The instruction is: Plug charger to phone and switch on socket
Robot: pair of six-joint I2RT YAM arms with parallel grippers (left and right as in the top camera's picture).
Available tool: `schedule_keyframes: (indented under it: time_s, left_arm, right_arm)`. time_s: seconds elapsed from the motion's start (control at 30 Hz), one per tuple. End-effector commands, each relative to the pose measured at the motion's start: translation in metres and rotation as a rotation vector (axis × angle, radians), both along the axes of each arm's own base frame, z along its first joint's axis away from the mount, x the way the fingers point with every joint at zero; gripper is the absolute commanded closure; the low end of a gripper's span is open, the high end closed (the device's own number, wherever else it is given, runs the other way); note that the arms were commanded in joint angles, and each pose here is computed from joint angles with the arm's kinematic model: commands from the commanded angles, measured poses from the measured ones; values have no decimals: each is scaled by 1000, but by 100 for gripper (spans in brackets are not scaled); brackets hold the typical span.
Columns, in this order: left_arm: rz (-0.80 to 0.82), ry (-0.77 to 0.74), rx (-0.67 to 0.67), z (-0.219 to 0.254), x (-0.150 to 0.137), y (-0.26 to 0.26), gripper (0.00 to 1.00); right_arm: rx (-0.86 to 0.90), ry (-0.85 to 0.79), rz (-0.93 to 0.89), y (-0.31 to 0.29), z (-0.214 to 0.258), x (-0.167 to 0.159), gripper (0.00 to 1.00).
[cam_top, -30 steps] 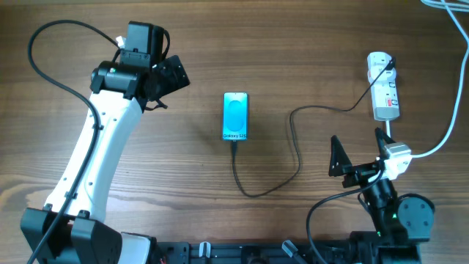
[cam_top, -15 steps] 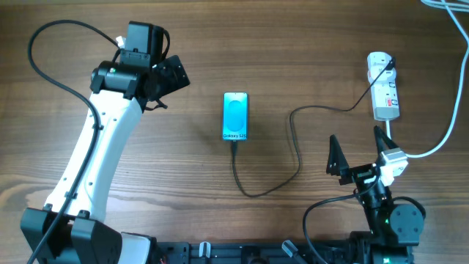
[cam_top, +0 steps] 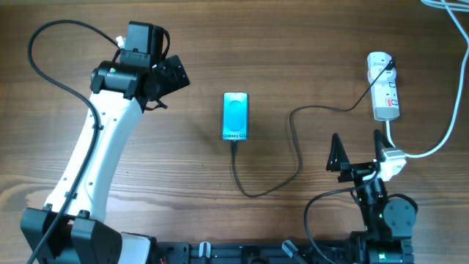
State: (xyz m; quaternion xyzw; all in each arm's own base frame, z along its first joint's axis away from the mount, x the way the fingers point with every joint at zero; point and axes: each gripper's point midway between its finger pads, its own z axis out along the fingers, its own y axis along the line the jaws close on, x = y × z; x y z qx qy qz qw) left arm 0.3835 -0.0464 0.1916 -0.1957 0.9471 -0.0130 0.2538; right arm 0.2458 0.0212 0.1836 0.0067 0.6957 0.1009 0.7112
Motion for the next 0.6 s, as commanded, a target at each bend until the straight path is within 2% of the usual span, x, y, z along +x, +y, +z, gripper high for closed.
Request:
schedule_keyframes:
  time_s: [0.0,0.23,0.57]
  left_arm:
    - [18,-5,7,1,1,2,0]
    - [18,-5,7,1,1,2,0]
    - [18,-5,7,1,1,2,0]
  right_arm:
    - [-60,16,-24,-4,-7,0,0]
    - [-207,1,-28,-4,-7,0,0]
    - [-141,18,-67,-11,-9,1,0]
